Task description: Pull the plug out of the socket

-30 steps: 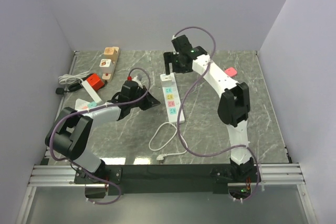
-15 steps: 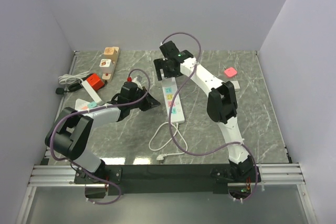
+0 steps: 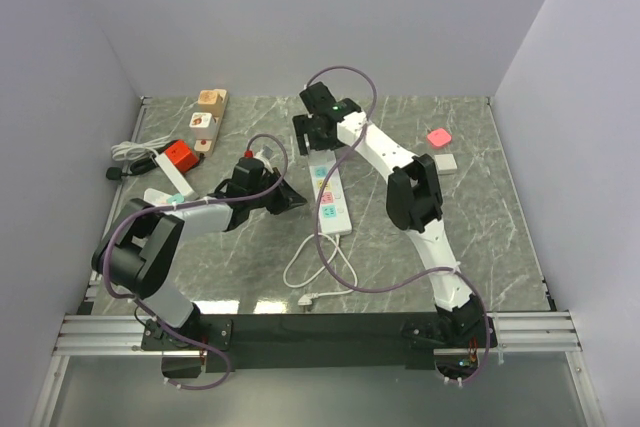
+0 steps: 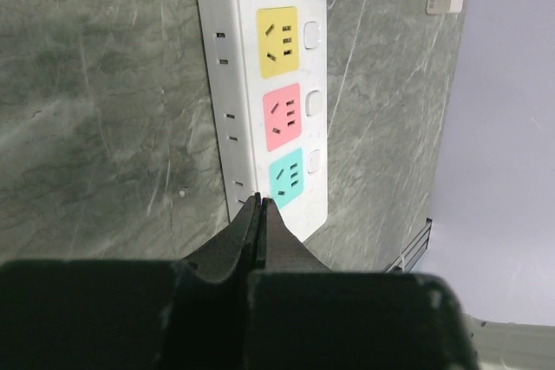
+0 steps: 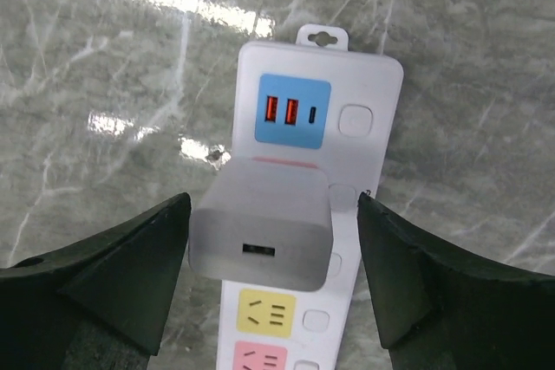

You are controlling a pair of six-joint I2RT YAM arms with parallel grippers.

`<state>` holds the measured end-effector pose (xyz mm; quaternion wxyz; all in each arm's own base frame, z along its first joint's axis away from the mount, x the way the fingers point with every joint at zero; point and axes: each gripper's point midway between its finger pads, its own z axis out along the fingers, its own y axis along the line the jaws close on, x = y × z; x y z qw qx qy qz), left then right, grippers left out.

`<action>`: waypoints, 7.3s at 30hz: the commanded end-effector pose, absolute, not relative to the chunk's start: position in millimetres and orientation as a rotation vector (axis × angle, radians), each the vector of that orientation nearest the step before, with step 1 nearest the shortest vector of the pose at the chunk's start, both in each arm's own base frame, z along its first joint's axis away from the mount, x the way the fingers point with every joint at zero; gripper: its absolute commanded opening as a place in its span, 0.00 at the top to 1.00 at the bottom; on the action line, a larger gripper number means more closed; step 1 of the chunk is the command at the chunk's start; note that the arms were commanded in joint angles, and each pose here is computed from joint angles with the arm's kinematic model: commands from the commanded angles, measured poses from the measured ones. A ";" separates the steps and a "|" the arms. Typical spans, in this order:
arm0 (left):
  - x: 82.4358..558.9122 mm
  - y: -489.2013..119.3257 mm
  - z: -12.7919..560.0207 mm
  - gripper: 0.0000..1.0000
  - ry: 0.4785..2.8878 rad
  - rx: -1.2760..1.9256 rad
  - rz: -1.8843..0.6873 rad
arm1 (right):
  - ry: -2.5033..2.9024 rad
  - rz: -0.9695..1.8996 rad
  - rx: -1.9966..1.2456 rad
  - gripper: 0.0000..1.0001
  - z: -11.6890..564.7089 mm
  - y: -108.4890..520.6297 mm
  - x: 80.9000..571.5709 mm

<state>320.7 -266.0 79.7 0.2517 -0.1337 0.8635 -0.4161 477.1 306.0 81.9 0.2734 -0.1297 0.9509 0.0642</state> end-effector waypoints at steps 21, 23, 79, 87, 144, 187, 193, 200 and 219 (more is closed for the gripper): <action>342.0 -288.1 97.2 0.99 2.289 -0.311 -1.237 | 2.598 0.243 -0.225 1.00 92.0 300.8 450.9; 341.3 -296.2 96.9 0.99 2.294 -0.293 -1.267 | 2.593 0.273 -0.213 1.00 94.1 300.6 443.7; 359.7 -364.0 141.9 0.99 2.343 -0.106 -1.254 | 2.321 0.657 1.193 1.00 96.8 9.9 411.2; 346.6 -356.3 139.2 0.99 2.357 -0.124 -1.262 | 2.278 0.802 1.419 1.00 59.5 2.1 405.0; 324.5 -339.4 134.5 0.99 2.378 -0.142 -1.246 | 2.043 0.667 1.662 1.00 43.6 -69.5 433.0; 259.5 -203.2 216.3 0.99 2.128 -0.397 -0.953 | 2.675 0.127 -0.141 0.20 71.5 240.8 334.6; 257.6 -194.5 213.2 0.99 2.122 -0.405 -0.928 | 2.682 0.071 -0.214 0.05 61.7 257.1 328.5; 257.0 -191.2 211.5 0.99 2.124 -0.411 -0.926 | 2.701 0.001 -0.175 0.03 52.8 251.4 327.9; 256.0 -181.5 203.4 0.99 2.135 -0.428 -0.893 | 2.765 0.204 0.249 0.66 36.9 256.7 374.7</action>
